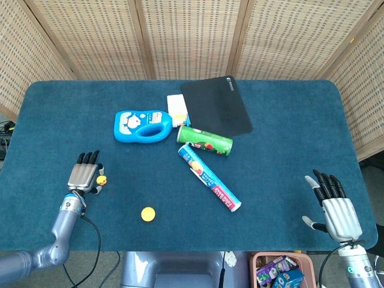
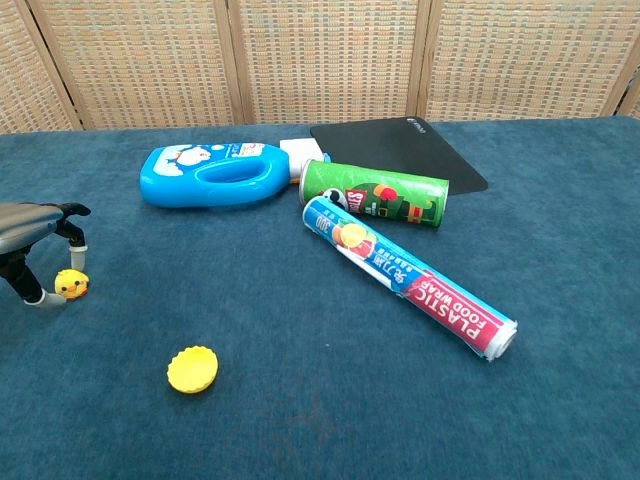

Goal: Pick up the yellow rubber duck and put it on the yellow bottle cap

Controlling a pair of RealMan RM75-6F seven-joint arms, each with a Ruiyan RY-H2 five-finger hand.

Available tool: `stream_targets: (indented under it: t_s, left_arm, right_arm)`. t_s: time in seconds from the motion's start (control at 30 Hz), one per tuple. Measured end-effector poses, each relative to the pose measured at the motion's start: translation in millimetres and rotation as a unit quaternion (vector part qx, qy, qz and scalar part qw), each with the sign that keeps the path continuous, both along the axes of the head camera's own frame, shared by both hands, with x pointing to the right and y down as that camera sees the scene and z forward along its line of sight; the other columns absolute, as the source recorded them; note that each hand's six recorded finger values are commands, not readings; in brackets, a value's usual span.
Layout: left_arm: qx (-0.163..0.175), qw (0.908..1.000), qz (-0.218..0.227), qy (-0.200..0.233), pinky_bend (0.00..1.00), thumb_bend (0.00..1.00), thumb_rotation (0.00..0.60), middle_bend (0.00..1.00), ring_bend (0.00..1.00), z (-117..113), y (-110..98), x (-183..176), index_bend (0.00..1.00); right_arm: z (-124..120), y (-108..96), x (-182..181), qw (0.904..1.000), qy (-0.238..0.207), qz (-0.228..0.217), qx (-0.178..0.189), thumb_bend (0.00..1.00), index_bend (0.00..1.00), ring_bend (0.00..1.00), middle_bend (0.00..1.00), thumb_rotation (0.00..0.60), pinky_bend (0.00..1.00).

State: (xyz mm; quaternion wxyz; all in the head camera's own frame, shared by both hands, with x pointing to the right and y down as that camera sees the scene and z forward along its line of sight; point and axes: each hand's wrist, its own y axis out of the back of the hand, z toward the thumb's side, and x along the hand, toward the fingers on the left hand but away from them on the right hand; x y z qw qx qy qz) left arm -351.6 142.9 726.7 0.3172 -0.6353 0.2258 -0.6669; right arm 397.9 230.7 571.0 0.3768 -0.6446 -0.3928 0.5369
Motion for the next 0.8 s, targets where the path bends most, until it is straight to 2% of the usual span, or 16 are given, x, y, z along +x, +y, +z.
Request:
stream_targets:
  t_s: [0.3, 0.47, 0.63, 0.8]
  left_arm:
    - [0.004, 1.0000, -0.002, 0.002, 0.00, 0.25, 0.600, 0.00, 0.00, -0.6, -0.8, 0.5, 0.52]
    - [0.016, 0.9998, 0.005, 0.015, 0.00, 0.25, 0.600, 0.00, 0.00, -9.7, -4.0, 7.2, 0.52]
    - [0.030, 0.9983, 0.023, 0.045, 0.00, 0.25, 0.600, 0.00, 0.00, -26.6, -7.3, 27.8, 0.52]
    - [0.032, 0.9947, 0.045, 0.087, 0.00, 0.25, 0.600, 0.00, 0.00, -44.5, -4.4, 58.9, 0.52]
  right_arm:
    - [-0.4, 0.2, 0.3, 1.0000, -0.001, 0.001, 0.000, 0.10, 0.00, 0.00, 0.00, 0.600, 0.00]
    - [-0.2, 0.2, 0.2, 1.0000, -0.001, 0.001, -0.001, 0.10, 0.00, 0.00, 0.00, 0.600, 0.00]
    - [-0.9, 0.2, -0.3, 1.0000, -0.001, 0.001, 0.001, 0.10, 0.00, 0.00, 0.00, 0.600, 0.00]
    - [-0.9, 0.1, 0.8, 1.0000, -0.002, 0.002, 0.000, 0.10, 0.00, 0.00, 0.00, 0.600, 0.00]
